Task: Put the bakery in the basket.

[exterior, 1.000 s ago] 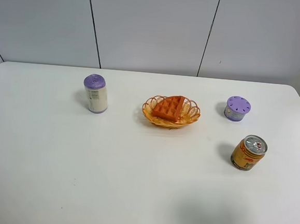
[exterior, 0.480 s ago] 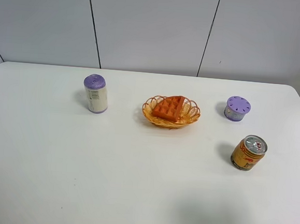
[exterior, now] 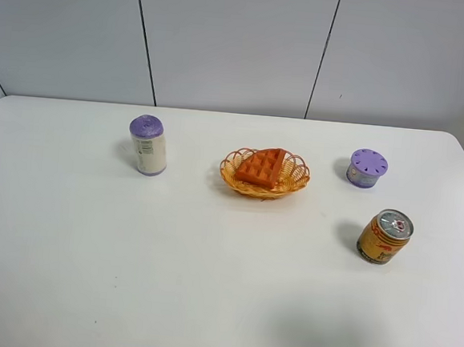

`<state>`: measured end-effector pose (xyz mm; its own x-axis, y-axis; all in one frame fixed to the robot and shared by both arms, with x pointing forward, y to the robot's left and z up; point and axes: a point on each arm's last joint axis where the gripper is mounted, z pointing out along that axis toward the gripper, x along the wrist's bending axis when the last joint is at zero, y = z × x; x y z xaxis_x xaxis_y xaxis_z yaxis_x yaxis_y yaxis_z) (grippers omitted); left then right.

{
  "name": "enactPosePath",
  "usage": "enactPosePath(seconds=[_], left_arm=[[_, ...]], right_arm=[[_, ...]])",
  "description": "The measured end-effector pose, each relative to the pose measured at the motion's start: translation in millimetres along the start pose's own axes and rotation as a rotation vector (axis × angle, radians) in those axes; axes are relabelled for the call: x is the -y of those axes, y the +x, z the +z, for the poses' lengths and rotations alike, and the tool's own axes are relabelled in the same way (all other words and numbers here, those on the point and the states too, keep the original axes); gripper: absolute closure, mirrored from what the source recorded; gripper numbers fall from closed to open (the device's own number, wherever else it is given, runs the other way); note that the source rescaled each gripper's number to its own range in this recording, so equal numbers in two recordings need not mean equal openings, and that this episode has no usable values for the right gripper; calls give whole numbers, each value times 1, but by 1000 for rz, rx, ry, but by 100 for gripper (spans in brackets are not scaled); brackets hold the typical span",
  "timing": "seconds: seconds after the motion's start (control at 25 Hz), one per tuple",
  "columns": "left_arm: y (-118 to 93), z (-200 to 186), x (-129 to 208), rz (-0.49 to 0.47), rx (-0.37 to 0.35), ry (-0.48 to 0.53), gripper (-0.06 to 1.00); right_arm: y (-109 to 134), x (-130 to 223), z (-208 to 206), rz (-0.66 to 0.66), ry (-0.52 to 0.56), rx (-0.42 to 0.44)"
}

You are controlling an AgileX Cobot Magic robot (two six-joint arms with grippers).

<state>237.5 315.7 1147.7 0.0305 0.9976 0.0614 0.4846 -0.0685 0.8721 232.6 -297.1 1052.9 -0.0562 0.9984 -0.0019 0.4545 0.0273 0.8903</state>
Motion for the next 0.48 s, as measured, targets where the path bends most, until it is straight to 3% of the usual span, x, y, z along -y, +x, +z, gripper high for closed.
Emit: enactPosePath(seconds=[0.48], left_arm=[[-6, 20, 62, -17, 46, -48, -4]], right_arm=[[0, 0, 0, 0, 0, 0]])
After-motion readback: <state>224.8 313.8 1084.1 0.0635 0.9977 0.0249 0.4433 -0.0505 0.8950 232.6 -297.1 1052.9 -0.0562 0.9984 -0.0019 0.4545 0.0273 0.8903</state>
